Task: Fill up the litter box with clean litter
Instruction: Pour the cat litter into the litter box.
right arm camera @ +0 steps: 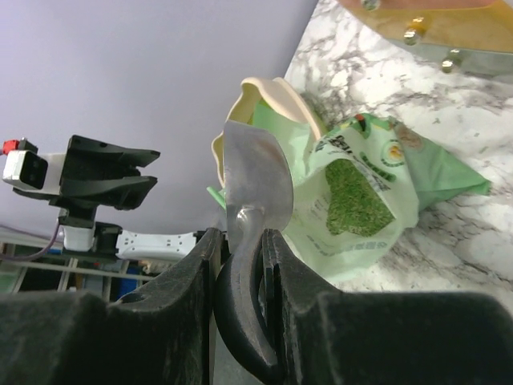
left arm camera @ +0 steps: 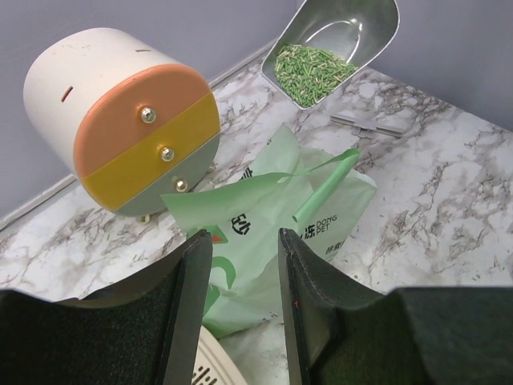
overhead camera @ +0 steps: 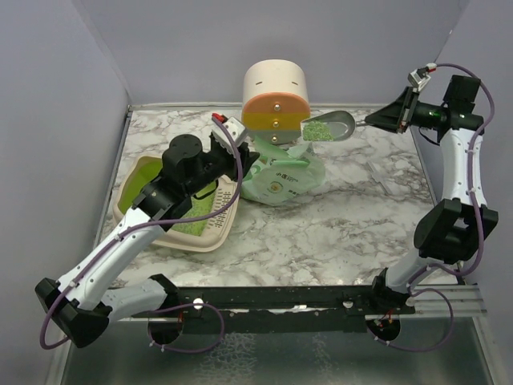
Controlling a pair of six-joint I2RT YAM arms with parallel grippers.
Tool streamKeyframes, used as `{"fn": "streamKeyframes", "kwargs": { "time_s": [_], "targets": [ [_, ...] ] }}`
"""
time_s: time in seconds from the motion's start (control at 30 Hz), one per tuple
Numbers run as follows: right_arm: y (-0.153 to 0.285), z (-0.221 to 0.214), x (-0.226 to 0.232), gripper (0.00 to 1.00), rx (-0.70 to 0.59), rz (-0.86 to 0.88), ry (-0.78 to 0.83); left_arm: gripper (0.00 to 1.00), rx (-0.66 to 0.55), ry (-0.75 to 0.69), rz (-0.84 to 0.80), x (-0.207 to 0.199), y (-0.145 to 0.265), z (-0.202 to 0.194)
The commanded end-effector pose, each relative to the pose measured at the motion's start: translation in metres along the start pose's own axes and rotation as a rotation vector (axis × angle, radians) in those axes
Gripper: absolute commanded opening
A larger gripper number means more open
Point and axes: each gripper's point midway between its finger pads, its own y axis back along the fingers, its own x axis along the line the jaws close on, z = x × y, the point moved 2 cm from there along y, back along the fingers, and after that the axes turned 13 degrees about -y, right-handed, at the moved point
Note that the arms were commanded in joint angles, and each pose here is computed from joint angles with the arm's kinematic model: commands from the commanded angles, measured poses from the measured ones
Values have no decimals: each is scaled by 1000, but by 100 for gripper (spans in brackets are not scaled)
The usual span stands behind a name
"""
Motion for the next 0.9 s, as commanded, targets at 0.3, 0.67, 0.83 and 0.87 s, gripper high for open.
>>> {"fn": "streamKeyframes", "kwargs": {
  "time_s": [0.3, 0.67, 0.83, 0.87],
  "targets": [
    [-61, -20, 46, 1, 156, 91, 79, 41, -20, -18, 55, 7, 26, 8],
    [-107, -33, 50, 1, 267, 118, 97, 41, -23, -6, 70, 8, 30, 10],
    [-131, -40, 49, 1, 318, 131, 108, 41, -18, -3, 76, 9, 32, 10],
    [-136, -41, 49, 1, 329, 136, 110, 41, -14, -1, 77, 9, 32, 9]
  ]
}}
